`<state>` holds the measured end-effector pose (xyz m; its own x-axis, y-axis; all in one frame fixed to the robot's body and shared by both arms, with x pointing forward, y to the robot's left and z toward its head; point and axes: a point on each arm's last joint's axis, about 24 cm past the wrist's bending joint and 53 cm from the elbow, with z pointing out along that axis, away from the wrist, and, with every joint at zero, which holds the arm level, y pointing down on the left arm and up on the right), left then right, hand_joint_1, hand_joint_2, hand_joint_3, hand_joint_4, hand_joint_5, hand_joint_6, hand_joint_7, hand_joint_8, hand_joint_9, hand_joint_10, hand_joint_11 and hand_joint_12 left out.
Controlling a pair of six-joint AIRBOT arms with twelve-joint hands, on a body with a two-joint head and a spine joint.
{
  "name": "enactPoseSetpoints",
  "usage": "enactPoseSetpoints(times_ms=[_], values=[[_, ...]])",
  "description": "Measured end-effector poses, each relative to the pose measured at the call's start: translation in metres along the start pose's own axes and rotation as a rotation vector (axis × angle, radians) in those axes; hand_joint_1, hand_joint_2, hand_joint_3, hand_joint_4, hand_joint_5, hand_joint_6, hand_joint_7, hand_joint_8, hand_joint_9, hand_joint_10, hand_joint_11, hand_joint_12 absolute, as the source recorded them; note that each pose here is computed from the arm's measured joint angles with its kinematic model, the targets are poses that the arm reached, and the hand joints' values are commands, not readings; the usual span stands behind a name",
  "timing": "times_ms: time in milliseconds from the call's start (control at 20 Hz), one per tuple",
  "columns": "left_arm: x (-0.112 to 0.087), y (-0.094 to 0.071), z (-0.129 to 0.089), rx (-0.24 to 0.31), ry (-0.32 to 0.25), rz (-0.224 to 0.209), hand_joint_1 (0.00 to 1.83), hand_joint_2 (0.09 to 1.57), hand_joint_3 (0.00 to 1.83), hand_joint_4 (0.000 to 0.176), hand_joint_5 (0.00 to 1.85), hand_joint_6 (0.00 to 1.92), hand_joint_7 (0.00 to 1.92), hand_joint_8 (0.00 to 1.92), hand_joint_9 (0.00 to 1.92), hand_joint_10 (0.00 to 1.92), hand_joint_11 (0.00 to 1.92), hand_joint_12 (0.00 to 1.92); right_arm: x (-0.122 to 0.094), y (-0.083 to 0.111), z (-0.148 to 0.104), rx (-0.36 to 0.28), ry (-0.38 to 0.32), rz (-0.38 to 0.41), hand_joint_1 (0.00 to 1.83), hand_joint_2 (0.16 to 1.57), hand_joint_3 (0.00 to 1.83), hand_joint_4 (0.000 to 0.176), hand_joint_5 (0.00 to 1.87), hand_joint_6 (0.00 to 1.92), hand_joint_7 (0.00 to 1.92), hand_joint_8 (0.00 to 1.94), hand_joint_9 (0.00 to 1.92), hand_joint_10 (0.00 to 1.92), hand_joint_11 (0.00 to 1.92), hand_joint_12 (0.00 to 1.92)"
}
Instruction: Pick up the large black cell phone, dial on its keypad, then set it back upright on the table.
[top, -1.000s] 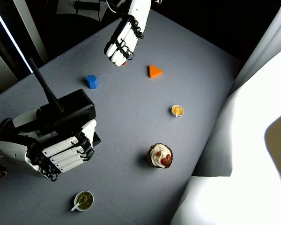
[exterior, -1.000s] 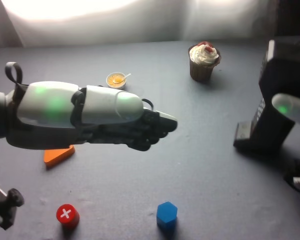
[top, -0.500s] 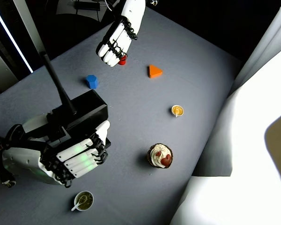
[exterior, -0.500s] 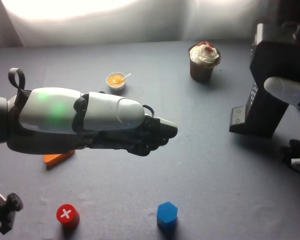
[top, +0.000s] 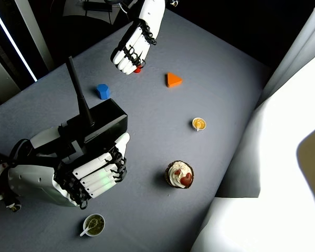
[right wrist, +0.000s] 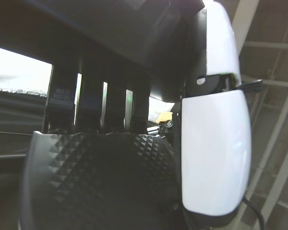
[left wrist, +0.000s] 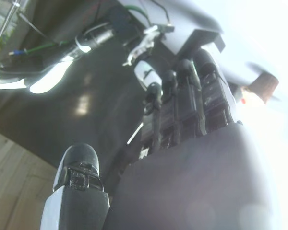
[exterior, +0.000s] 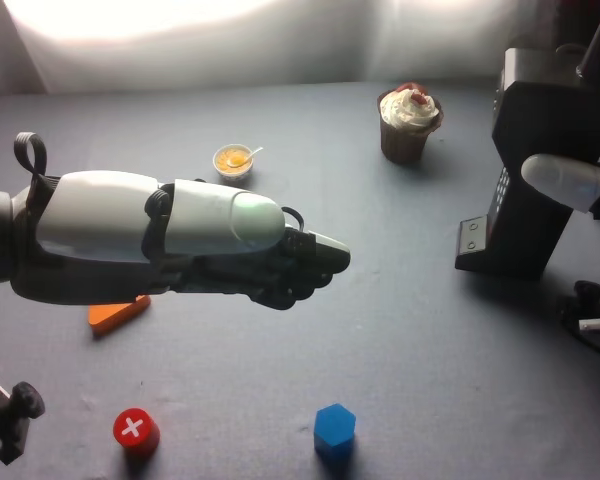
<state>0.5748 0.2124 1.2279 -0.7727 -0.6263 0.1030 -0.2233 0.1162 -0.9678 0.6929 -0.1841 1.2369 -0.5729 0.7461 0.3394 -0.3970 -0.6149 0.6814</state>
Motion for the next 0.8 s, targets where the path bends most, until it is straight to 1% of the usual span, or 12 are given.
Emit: enactPoseSetpoints(times_ms=[50,100,150,200,300,400,450,500,550,600,700,800], values=[[0.0000,0.0001,0.0000,0.000,0.000,0.000,0.00,1.19,0.00,0.026,0.21,0.00,0.17,0.00,0.18,0.00,0.00,0.51,0.0009,-0.0006,-0.0004,0.001,-0.001,0.004,1.38,1.11,0.00,0.000,1.06,0.65,0.93,1.04,0.90,1.34,0.91,1.22],[0.0000,0.0001,0.0000,0.000,0.000,0.000,0.00,1.19,0.00,0.024,0.22,0.01,0.18,0.01,0.18,0.00,0.00,0.52,0.0011,-0.0009,-0.0006,0.002,-0.002,0.005,1.38,1.11,0.00,0.000,1.06,0.66,0.92,1.05,0.91,1.32,0.92,1.20],[0.0002,-0.0001,0.0001,0.000,0.001,0.000,0.00,1.19,0.00,0.026,0.24,0.01,0.20,0.01,0.19,0.01,0.00,0.52,0.0011,-0.0010,-0.0007,0.002,-0.002,0.006,1.38,1.11,0.00,0.000,1.05,0.68,0.94,1.03,0.91,1.32,0.92,1.20],[0.0005,0.0001,0.0002,0.000,0.001,-0.001,0.02,1.19,0.00,0.024,0.24,0.01,0.20,0.01,0.19,0.01,0.00,0.51,0.0002,-0.0006,-0.0007,0.000,-0.006,0.006,1.38,1.12,0.00,0.000,1.04,0.67,0.92,1.06,0.91,1.33,0.93,1.20],[0.0012,0.0005,0.0005,-0.001,0.002,-0.001,0.06,1.17,0.00,0.025,0.26,0.01,0.22,0.01,0.21,0.01,0.00,0.55,-0.0010,-0.0002,-0.0007,-0.001,-0.011,0.007,1.38,1.12,0.00,0.000,1.04,0.66,0.93,1.05,0.90,1.35,0.91,1.27],[0.0012,0.0000,0.0005,0.001,0.002,-0.004,0.08,1.17,0.00,0.024,0.26,0.00,0.22,0.00,0.21,0.00,0.00,0.53,-0.0016,-0.0004,-0.0016,0.000,-0.011,0.005,1.38,1.11,0.00,0.000,1.05,0.64,0.94,1.06,0.89,1.34,0.92,1.24],[0.0012,0.0004,0.0005,0.000,0.002,-0.004,0.10,1.16,0.00,0.028,0.25,0.00,0.22,0.00,0.21,0.00,0.00,0.50,-0.0015,-0.0013,-0.0026,0.003,-0.010,0.004,1.38,1.11,0.00,0.000,1.05,0.66,0.93,1.06,0.90,1.33,0.94,1.22],[0.0008,0.0018,0.0004,-0.004,0.000,-0.009,0.13,1.15,0.00,0.031,0.26,0.00,0.23,0.00,0.22,0.00,0.00,0.48,-0.0018,-0.0017,-0.0026,0.005,-0.011,0.004,1.37,1.12,0.00,0.000,1.03,0.68,0.92,1.08,0.88,1.36,0.92,1.27],[0.0005,0.0030,0.0003,-0.008,-0.001,-0.011,0.12,1.15,0.00,0.031,0.26,0.00,0.23,0.00,0.22,0.00,0.00,0.46,-0.0017,-0.0012,-0.0026,0.003,-0.011,0.004,1.37,1.13,0.00,0.000,1.03,0.66,0.90,1.13,0.88,1.37,0.92,1.26],[0.0007,0.0049,0.0002,-0.015,0.000,-0.007,0.13,1.15,0.00,0.031,0.26,0.00,0.24,0.00,0.22,0.00,0.00,0.45,-0.0018,-0.0006,-0.0026,0.000,-0.012,0.005,1.37,1.12,0.00,0.000,1.06,0.62,0.90,1.12,0.88,1.35,0.93,1.22],[0.0024,0.0069,0.0012,-0.021,0.002,-0.008,0.11,1.15,0.00,0.034,0.25,0.00,0.22,0.00,0.20,0.00,0.00,0.42,-0.0014,-0.0001,-0.0033,-0.002,-0.009,0.004,1.38,1.11,0.00,0.000,1.04,0.68,0.95,1.03,0.91,1.30,0.94,1.12],[0.0045,0.0046,0.0019,-0.010,0.007,-0.016,0.14,1.14,0.00,0.037,0.26,0.00,0.23,0.00,0.21,0.00,0.00,0.45,-0.0014,-0.0004,-0.0050,-0.003,-0.008,0.003,1.38,1.11,0.00,0.000,1.03,0.70,0.94,1.06,0.91,1.29,0.94,1.11]])
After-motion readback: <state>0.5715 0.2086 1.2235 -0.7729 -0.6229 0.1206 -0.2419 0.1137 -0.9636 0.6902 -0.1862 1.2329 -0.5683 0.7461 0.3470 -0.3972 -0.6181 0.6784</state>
